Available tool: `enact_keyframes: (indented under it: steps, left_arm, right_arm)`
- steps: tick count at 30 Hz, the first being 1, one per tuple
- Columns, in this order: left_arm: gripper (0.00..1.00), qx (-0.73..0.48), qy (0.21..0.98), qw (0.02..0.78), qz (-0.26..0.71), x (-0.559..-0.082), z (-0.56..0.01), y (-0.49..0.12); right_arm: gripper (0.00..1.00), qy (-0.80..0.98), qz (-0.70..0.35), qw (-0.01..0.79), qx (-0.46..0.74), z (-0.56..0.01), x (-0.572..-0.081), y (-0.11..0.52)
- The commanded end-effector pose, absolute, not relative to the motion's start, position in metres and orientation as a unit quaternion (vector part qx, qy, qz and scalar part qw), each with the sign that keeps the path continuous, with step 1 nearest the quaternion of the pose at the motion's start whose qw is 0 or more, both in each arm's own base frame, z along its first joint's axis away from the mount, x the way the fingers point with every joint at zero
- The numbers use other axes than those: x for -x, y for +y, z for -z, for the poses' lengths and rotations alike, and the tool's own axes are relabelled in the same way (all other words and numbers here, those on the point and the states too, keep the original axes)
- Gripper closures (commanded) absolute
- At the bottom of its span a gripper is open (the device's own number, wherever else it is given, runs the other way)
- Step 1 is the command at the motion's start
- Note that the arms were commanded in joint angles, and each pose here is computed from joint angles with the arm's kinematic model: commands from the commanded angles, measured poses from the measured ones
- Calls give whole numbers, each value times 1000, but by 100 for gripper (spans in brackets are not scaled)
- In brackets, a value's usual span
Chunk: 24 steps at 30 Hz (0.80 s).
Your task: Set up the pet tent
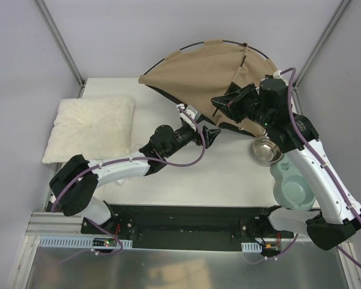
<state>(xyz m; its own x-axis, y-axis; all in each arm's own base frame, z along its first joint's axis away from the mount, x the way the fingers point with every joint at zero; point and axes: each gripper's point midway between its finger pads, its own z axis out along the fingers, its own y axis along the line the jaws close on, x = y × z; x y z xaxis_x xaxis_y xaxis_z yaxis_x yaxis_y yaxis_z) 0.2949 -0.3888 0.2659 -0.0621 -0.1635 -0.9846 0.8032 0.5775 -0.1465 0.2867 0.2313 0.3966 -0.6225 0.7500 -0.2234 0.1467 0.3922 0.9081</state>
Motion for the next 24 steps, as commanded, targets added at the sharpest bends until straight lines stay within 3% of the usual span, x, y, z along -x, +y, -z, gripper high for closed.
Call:
enact_keyframes:
  steps: [1, 6, 19, 21, 24]
  left_arm:
    - [20, -208, 567, 705, 372, -304, -319, -388]
    - [28, -183, 570, 711, 368, -309, -320, -392]
    - [32, -134, 576, 718, 367, -316, -327, -394]
    - [36, -133, 575, 718, 367, -316, -328, -394]
    - [54, -129, 575, 720, 365, -318, -329, -392]
  right_arm:
    - [100, 741, -493, 345, -299, -423, -296, 232]
    - [100, 742, -491, 342, -302, -420, -298, 233]
    - [100, 745, -483, 342, -307, -414, -302, 234]
    - [100, 746, -482, 342, -308, -412, -303, 233]
    - [100, 747, -478, 343, -310, -409, -303, 233]
